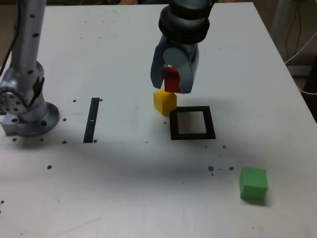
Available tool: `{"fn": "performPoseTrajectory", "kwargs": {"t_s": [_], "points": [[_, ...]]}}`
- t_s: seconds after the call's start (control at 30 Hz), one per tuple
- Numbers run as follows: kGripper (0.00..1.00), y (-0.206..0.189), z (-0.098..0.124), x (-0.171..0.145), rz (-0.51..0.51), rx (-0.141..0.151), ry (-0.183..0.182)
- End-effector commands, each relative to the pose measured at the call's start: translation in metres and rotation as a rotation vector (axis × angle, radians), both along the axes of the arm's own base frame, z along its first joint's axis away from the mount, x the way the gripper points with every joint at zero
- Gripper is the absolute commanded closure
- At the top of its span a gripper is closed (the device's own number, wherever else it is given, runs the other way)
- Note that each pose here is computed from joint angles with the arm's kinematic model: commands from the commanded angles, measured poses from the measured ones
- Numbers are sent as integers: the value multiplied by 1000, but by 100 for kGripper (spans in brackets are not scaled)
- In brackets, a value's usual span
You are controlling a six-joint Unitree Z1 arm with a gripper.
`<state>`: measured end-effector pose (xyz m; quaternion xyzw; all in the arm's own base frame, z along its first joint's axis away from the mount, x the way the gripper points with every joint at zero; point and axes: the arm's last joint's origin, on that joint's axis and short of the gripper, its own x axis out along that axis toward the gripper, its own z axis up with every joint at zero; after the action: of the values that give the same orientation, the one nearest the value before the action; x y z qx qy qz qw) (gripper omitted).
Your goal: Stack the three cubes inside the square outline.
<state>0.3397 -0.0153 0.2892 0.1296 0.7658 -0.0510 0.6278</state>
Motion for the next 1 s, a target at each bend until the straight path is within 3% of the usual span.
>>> {"fn": "performPoseTrajectory", "kwargs": {"t_s": [0.0, 0.2, 0.3, 0.73, 0.97], "points": [[71, -9, 5, -2, 5, -16, -27], [70, -18, -6, 4, 33, -64, -55], [71, -19, -13, 9, 52, -73, -65], [70, -37, -52, 30, 76, -25, -15], [69, -37, -58, 30, 85, -16, -24]]}}
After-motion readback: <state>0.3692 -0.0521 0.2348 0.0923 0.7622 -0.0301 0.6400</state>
